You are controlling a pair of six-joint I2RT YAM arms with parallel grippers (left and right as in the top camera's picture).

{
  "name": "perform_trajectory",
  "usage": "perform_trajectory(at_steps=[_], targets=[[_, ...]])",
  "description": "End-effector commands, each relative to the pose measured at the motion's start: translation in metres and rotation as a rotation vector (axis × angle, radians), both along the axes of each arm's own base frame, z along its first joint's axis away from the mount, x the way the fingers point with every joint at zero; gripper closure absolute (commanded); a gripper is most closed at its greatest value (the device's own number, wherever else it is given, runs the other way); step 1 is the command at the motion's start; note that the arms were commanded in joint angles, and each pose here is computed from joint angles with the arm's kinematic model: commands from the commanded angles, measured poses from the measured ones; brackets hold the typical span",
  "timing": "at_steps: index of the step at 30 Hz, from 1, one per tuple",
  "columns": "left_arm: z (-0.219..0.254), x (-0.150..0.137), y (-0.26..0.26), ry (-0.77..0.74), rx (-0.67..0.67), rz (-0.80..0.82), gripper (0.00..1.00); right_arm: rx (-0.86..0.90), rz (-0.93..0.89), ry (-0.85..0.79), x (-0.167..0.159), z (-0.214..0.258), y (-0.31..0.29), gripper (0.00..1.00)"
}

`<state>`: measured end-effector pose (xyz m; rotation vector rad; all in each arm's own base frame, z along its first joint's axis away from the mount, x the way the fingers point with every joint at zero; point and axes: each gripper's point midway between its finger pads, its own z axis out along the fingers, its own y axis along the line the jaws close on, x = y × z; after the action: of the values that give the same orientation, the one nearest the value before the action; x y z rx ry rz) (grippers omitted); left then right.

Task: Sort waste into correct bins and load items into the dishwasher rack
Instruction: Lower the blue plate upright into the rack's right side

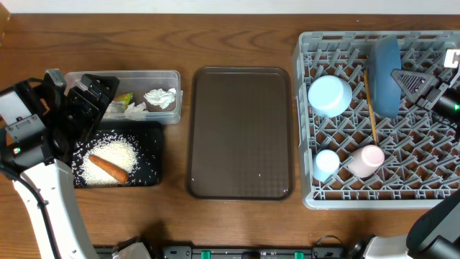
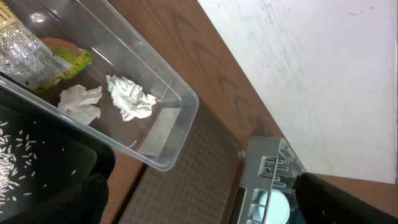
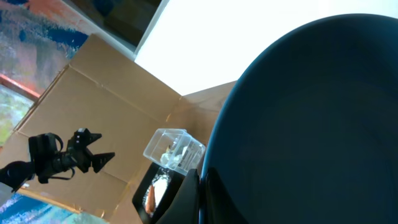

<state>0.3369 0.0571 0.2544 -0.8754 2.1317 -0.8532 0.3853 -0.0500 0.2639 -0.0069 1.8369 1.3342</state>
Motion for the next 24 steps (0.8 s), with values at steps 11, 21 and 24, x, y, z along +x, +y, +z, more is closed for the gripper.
perform_trajectory(at_steps=[11,21,24], targets=[[0.012,-0.001,0.001,-0.026,0.007,0.008,0.02,-0.001,0.06,-0.043,0.003,0.011,0.015,0.99],[0.012,-0.001,0.001,-0.026,0.007,0.007,0.02,-0.044,0.039,-0.027,0.016,0.006,0.025,0.99],[0.012,-0.001,0.001,-0.026,0.007,0.007,0.02,-0.053,0.028,-0.022,0.018,0.003,0.024,0.99]])
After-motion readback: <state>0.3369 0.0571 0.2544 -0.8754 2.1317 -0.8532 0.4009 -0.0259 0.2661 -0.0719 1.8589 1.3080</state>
